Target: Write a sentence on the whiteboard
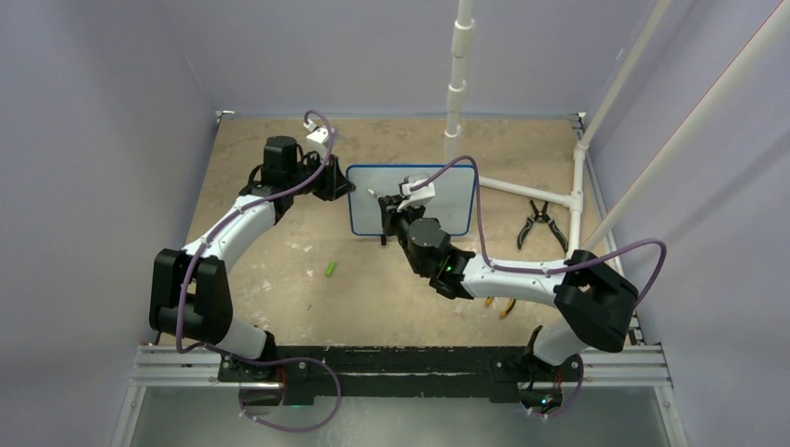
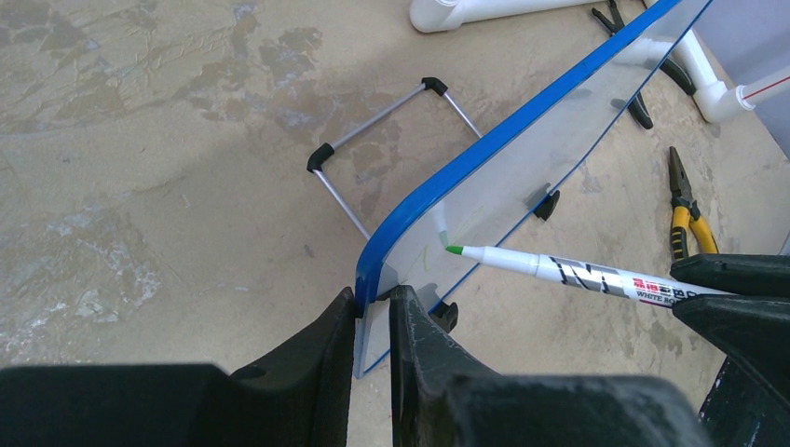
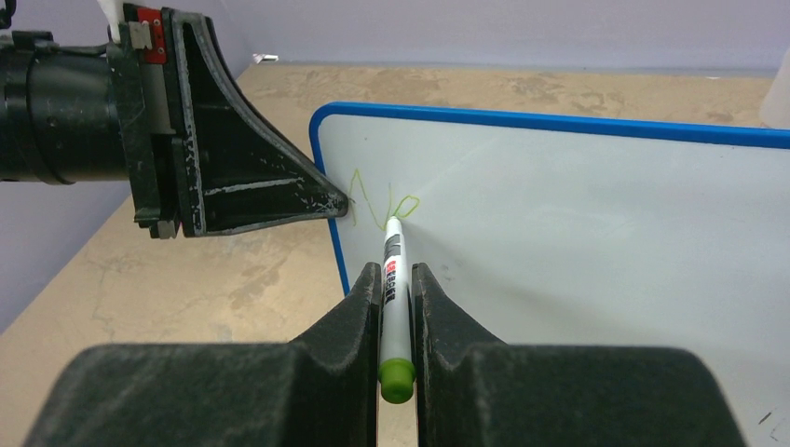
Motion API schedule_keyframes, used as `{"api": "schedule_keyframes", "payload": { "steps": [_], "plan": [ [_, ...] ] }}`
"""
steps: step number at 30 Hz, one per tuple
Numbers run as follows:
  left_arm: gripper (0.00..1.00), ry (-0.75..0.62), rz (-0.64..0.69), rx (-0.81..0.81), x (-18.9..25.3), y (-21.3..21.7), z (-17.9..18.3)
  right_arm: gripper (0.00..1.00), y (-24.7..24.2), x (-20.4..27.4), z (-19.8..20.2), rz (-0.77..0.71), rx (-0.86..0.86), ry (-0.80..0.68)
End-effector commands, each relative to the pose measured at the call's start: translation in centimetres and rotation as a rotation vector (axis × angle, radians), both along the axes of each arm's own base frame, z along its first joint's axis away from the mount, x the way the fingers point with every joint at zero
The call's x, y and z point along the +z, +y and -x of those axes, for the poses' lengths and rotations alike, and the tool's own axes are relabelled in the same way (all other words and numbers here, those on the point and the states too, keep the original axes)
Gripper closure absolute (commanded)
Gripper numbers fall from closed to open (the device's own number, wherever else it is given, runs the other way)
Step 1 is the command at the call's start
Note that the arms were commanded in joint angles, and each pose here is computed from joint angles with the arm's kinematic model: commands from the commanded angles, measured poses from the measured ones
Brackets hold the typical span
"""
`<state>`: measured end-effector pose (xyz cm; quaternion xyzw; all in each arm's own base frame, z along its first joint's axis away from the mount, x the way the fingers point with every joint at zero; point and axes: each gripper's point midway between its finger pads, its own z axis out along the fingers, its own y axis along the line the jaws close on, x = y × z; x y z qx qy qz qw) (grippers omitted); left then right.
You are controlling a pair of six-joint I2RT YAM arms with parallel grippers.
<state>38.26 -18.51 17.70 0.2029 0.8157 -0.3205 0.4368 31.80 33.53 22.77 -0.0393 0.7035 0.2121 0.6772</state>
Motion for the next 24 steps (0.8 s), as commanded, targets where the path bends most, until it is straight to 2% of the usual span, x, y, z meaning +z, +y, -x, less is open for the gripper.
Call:
{"api": "schedule_keyframes", "payload": {
  "steps": [1, 24],
  "plan": [
    [0.88, -0.029, 0.02, -0.012, 0.5, -0.2, -0.3, 1.0, -0.2, 0.3, -0.6, -0.011, -0.029, -0.002],
    [0.88, -0.029, 0.019, -0.011, 0.5, -0.2, -0.3, 1.0, -3.5, 0.2, -0.4, -0.024, -0.146, 0.017]
  ]
}}
